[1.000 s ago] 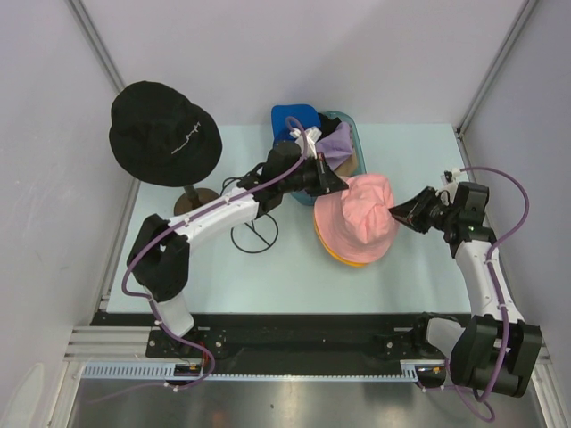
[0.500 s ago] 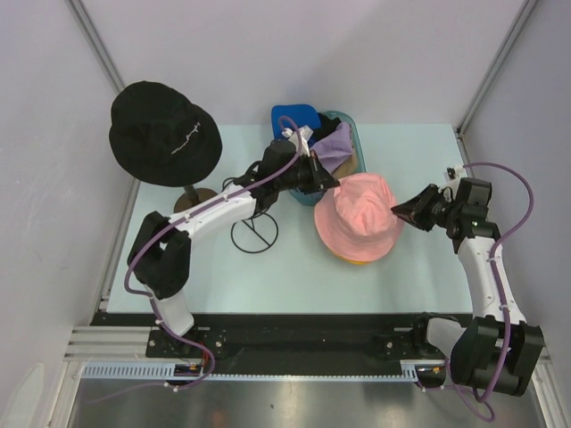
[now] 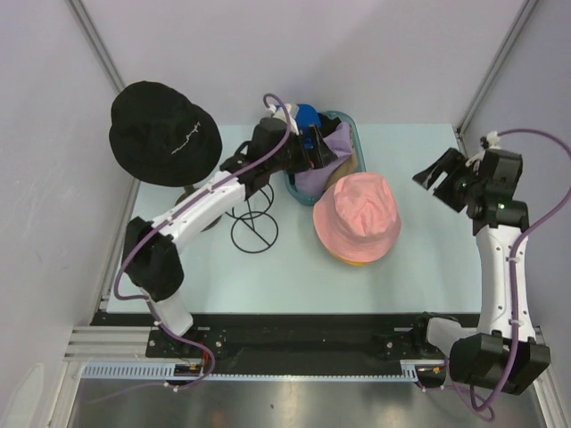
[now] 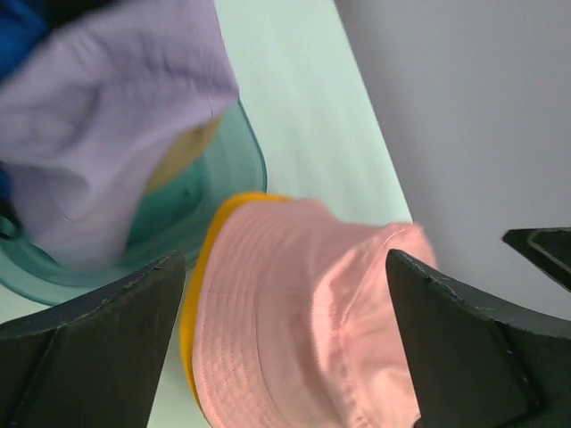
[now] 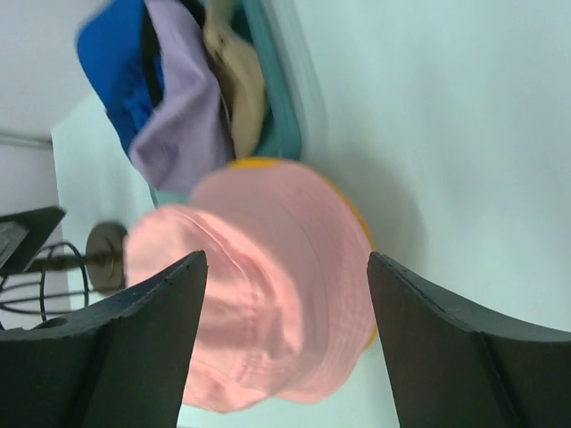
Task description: Stack the hats
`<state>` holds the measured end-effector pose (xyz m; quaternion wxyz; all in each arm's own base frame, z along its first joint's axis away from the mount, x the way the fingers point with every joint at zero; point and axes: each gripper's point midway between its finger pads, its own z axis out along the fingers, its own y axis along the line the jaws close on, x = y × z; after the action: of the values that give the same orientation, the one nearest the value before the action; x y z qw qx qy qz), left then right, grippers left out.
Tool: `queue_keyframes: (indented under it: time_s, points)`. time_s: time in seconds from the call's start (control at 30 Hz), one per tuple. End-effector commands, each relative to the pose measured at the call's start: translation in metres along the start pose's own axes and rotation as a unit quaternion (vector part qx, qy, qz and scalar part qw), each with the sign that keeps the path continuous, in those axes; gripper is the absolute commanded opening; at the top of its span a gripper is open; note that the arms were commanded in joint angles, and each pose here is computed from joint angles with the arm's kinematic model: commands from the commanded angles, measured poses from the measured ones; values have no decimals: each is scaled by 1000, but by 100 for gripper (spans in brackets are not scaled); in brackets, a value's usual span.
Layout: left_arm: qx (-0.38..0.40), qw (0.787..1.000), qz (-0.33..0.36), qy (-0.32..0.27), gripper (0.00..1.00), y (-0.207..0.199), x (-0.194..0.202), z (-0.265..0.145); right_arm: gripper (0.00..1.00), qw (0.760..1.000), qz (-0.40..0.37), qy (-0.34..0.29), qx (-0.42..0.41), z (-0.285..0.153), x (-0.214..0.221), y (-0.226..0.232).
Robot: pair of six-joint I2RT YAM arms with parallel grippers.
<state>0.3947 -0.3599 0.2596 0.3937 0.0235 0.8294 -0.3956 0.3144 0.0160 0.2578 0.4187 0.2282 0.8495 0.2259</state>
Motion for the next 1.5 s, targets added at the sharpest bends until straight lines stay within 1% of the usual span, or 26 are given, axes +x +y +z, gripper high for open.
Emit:
queue_keyframes:
  time_s: [0.0,0.03,0.07,0.1,0.17,0.2,0.3,0.33,0.47,0.6,0.67,0.77,0.83,0.87,0.93,1.0,1.03,1.07,1.1,1.13,1.17,1.2,1.3,1.37,1.47]
  points:
    - [-25,990,85,-111,99,-26,-75,-59,78,995,-55,-82,22,-27,-45,21]
    - [-30,989,99,-106,99,-23,-73,-59,78,992,-66,-102,20,-30,-54,27]
    - [-68,984,111,-118,99,-9,-78,-59,78,992,-71,-107,16,-30,-55,32]
    - [-96,980,142,-102,98,3,-74,-57,78,991,-79,-110,6,-30,-54,40]
    - [-131,971,178,-88,98,15,-70,-53,78,990,-83,-118,-2,-28,-54,48]
    - [-161,962,210,-69,98,28,-66,-45,78,990,-85,-112,-8,-26,-49,52]
    - [-188,946,262,-40,98,38,-63,-34,78,991,-81,-104,-18,-20,-39,58]
    - [-193,942,272,-27,98,46,-57,-24,78,992,-77,-102,-20,-18,-36,57]
    - [-166,930,327,-3,98,50,-48,-3,78,993,-69,-90,-27,-15,-28,58]
    - [-163,926,338,26,98,61,-36,19,78,993,-69,-87,-29,-14,-28,58]
    - [-141,924,353,48,98,66,-23,35,78,993,-68,-88,-29,-14,-29,58]
    - [-148,927,339,64,98,81,-14,51,78,994,-65,-87,-28,-12,-30,57]
    - [-156,927,335,64,98,90,-15,57,78,994,-64,-87,-32,-13,-32,59]
    - [-155,933,321,58,98,90,-16,63,78,994,-66,-87,-32,-13,-32,60]
    - [-152,936,312,54,97,93,-19,68,78,994,-65,-84,-30,-12,-32,59]
    - [-150,939,303,56,87,98,-19,74,78,994,-64,-83,-25,-11,-33,57]
    - [-148,941,298,56,73,99,-18,76,78,994,-65,-81,-25,-11,-32,57]
    - [-145,942,297,59,63,100,-17,77,78,994,-64,-82,-24,-11,-33,57]
    - [-144,942,297,62,48,102,-14,79,78,994,-64,-81,-24,-9,-33,57]
    - [-143,942,298,64,16,102,-14,79,78,994,-67,-82,-25,-10,-35,58]
    - [-145,942,298,57,2,100,-19,78,78,994,-67,-83,-24,-8,-36,58]
    - [-151,942,297,47,0,97,-28,73,78,994,-67,-84,-25,-8,-37,59]
    - [-143,942,302,-3,0,70,-64,56,78,993,-71,-90,-32,-6,-43,64]
    - [-124,939,315,-56,0,36,-99,30,78,992,-75,-97,-40,-3,-49,70]
    - [-89,933,331,-106,0,-5,-132,-5,78,990,-78,-108,-54,4,-59,79]
